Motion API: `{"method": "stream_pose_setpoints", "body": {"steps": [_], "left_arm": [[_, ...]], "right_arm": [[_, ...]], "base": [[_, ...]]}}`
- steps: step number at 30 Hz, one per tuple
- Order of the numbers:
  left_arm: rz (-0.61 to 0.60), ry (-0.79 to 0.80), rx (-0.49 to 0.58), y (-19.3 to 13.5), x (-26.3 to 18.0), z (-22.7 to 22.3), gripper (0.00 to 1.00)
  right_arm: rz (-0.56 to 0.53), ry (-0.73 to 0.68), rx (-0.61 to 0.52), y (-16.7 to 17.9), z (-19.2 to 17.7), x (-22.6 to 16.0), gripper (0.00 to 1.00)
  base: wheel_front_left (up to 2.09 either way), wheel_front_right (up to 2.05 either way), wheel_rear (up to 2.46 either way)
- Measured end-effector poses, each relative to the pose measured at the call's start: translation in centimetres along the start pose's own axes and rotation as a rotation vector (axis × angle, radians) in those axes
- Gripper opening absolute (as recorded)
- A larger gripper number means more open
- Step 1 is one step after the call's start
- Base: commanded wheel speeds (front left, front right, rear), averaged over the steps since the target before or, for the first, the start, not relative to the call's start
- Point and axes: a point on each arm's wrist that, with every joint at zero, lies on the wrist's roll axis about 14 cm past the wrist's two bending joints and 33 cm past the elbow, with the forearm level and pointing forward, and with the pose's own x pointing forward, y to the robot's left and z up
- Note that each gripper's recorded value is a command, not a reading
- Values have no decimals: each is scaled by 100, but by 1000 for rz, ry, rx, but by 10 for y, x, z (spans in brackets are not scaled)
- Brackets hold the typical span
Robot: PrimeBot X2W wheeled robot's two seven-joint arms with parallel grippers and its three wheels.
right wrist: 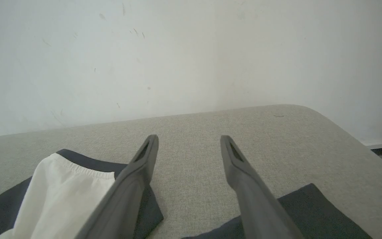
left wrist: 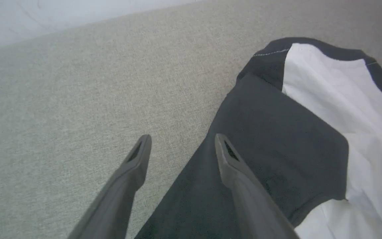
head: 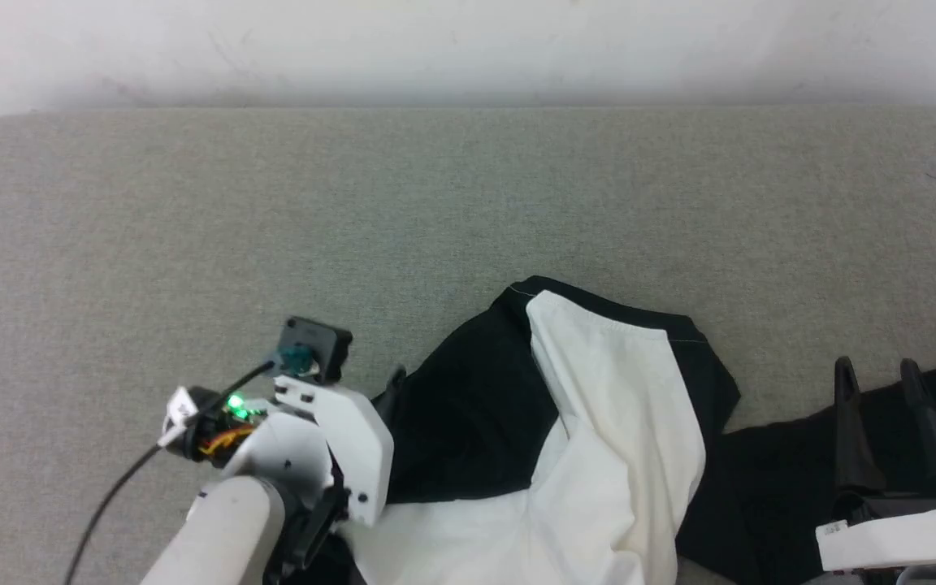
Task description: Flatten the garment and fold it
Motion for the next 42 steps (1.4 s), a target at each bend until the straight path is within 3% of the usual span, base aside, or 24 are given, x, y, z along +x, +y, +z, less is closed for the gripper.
{"method": "stream_pose_setpoints", "body": {"steps": [8, 11, 12, 14, 20, 23, 27, 32, 38, 41, 42], "left_arm": [[-120, 316, 40, -22, 3, -73, 100], [-136, 357, 47, -26, 0, -83, 100], [-131, 356, 56, -25, 0, -84, 86], [-115, 337, 68, -22, 1, -84, 0], [-52, 216, 30, -11, 11, -70, 0], [16, 96, 5, 9, 21, -35, 0], [123, -91, 4, 53, 25, 33, 0], [317, -211, -7, 134, 11, 85, 0], [512, -122, -82, 210, 3, 64, 0], [519, -46, -135, 218, 13, 37, 0], [510, -17, -160, 216, 18, 27, 40]], "right_arm": [[-21, 17, -4, -7, -5, -3, 100], [-24, 16, -4, -7, -4, -4, 100], [-25, 15, -5, -8, -4, -4, 100], [-24, 13, -5, -8, -3, -5, 100], [-17, 11, -3, -5, -3, -3, 100], [-14, 14, -4, -5, -4, -1, 100], [-12, 22, -7, -4, -8, 2, 100], [-16, 41, -13, -6, -15, 8, 100], [-33, 74, -20, -12, -27, 14, 100], [-37, 77, -28, -14, -30, 20, 100], [-38, 80, -30, -15, -32, 21, 100]], "base": [[0, 0, 0], [0, 0, 0], [0, 0, 0], [0, 0, 0], [0, 0, 0], [0, 0, 0], [0, 0, 0], [0, 0, 0], [0, 0, 0], [0, 0, 0], [0, 0, 0]]}}
